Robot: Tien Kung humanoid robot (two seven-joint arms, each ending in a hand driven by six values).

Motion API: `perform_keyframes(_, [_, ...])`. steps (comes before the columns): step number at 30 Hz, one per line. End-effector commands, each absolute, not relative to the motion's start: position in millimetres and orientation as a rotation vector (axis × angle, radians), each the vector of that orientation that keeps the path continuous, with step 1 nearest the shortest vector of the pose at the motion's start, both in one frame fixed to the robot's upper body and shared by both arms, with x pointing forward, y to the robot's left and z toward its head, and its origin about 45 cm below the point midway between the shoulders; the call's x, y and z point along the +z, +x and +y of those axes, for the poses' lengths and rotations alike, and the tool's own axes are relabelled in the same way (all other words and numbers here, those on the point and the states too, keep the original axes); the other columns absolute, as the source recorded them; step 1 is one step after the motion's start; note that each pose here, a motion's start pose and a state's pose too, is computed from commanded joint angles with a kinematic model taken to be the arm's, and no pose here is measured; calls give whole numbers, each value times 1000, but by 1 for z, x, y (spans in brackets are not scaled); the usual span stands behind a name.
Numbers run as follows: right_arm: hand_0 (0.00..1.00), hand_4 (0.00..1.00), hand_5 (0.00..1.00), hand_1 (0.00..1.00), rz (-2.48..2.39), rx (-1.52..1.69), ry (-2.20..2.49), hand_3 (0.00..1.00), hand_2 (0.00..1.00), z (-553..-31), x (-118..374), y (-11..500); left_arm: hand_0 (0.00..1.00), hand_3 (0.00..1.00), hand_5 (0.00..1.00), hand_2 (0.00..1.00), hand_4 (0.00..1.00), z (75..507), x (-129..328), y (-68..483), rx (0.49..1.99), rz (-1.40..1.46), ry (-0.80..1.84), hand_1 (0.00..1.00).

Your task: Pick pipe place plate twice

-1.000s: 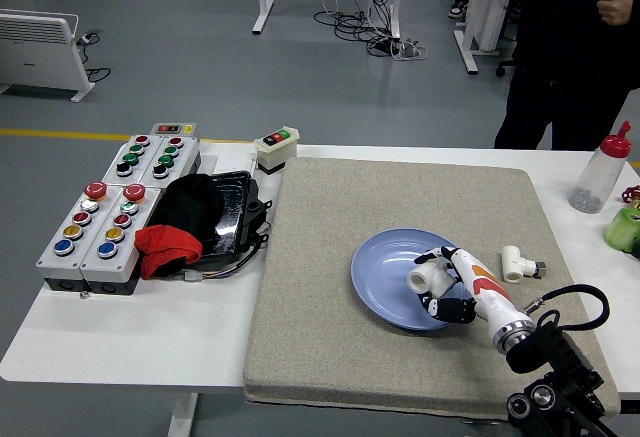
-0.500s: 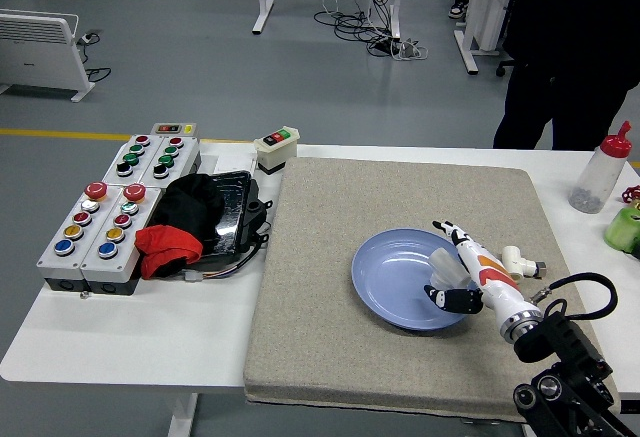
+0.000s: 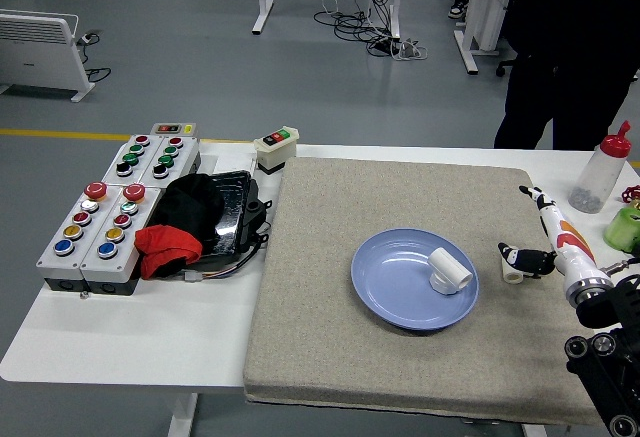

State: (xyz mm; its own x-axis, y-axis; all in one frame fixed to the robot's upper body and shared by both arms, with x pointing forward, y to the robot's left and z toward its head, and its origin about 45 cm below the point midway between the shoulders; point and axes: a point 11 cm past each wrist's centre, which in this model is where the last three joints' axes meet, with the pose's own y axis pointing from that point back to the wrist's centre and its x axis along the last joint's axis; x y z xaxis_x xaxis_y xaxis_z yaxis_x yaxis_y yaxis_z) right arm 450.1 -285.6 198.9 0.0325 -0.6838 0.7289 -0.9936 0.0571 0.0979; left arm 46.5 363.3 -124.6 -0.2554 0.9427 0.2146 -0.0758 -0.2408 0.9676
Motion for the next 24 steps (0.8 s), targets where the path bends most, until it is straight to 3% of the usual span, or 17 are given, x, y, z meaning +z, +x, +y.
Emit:
perform_keyframes(19, [956,729,233,892,-1593,550,1656,881,955,-286,155,452,691,614,998,674,250,361,-125,50,1614,1187,1158,652])
perform_keyframes(20, [814,705,232,789,-1591,552,1650,812,826,-287,154,452,691,613,998,675,249,360,-125,51,1614,1187,1158,652])
perform_keyframes(24, [814,705,232,789,-1602,576,1634,812,826,-289,155,453,691,613,998,675,249,360,-125,51,1615,1187,1156,652])
